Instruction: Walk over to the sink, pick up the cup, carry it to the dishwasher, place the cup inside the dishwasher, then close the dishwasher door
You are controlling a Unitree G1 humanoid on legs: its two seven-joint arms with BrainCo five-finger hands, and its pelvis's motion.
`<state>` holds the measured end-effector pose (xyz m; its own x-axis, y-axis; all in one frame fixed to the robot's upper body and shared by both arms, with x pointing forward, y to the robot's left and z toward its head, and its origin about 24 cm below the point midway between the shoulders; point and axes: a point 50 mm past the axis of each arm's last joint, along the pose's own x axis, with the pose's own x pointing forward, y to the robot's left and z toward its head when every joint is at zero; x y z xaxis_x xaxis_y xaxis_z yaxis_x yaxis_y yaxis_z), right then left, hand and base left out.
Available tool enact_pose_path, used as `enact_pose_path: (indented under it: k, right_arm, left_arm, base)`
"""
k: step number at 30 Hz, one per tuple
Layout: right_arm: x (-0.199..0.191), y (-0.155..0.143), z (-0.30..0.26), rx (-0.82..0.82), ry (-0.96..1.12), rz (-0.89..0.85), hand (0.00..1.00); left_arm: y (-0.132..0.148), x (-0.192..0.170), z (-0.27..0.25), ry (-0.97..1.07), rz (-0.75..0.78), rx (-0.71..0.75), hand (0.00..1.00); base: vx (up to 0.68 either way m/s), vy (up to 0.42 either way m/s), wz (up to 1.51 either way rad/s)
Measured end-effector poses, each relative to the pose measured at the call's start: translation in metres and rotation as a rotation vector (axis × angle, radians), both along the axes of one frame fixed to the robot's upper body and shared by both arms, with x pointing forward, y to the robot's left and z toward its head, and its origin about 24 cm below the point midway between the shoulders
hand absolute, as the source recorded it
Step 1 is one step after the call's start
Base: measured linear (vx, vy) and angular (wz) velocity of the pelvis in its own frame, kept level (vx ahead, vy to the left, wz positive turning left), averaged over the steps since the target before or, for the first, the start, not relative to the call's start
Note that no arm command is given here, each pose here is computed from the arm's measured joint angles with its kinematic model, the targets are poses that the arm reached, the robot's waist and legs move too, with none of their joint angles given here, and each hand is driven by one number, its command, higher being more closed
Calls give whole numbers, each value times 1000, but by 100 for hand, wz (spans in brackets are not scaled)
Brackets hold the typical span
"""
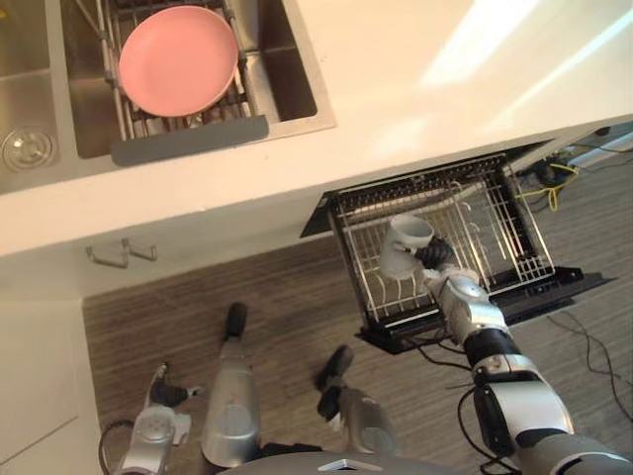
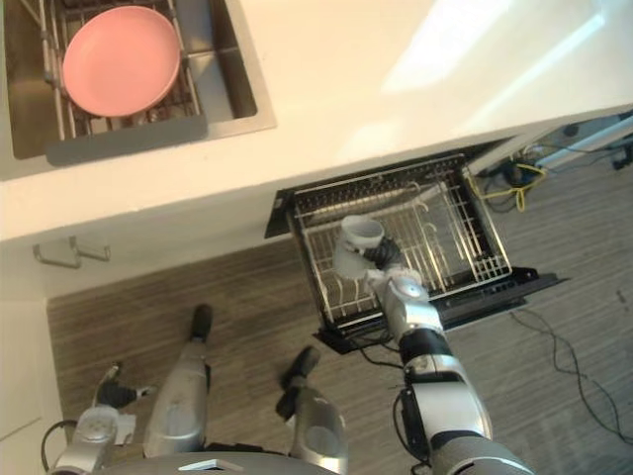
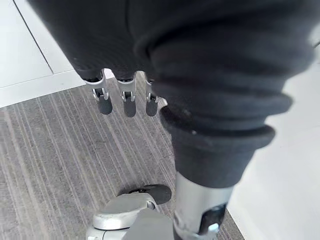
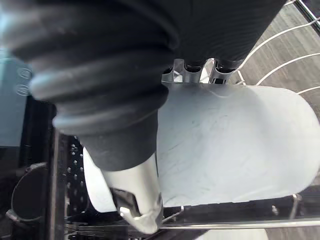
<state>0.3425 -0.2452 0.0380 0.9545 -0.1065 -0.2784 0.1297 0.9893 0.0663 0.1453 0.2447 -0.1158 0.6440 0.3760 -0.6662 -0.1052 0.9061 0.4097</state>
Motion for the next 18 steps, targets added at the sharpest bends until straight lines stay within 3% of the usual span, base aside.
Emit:
enact_pose_path:
  k: [9, 18]
  right_arm:
    - [24, -21, 39, -129, 15, -15, 100]
    - [37, -16, 58, -146, 21, -16, 100]
  left_arm:
    - [-15, 27, 6, -37, -109, -70, 0]
    - [-28, 41, 9, -69, -115, -41, 0]
  base:
    - [-47, -19, 10]
    - [-59, -44, 8]
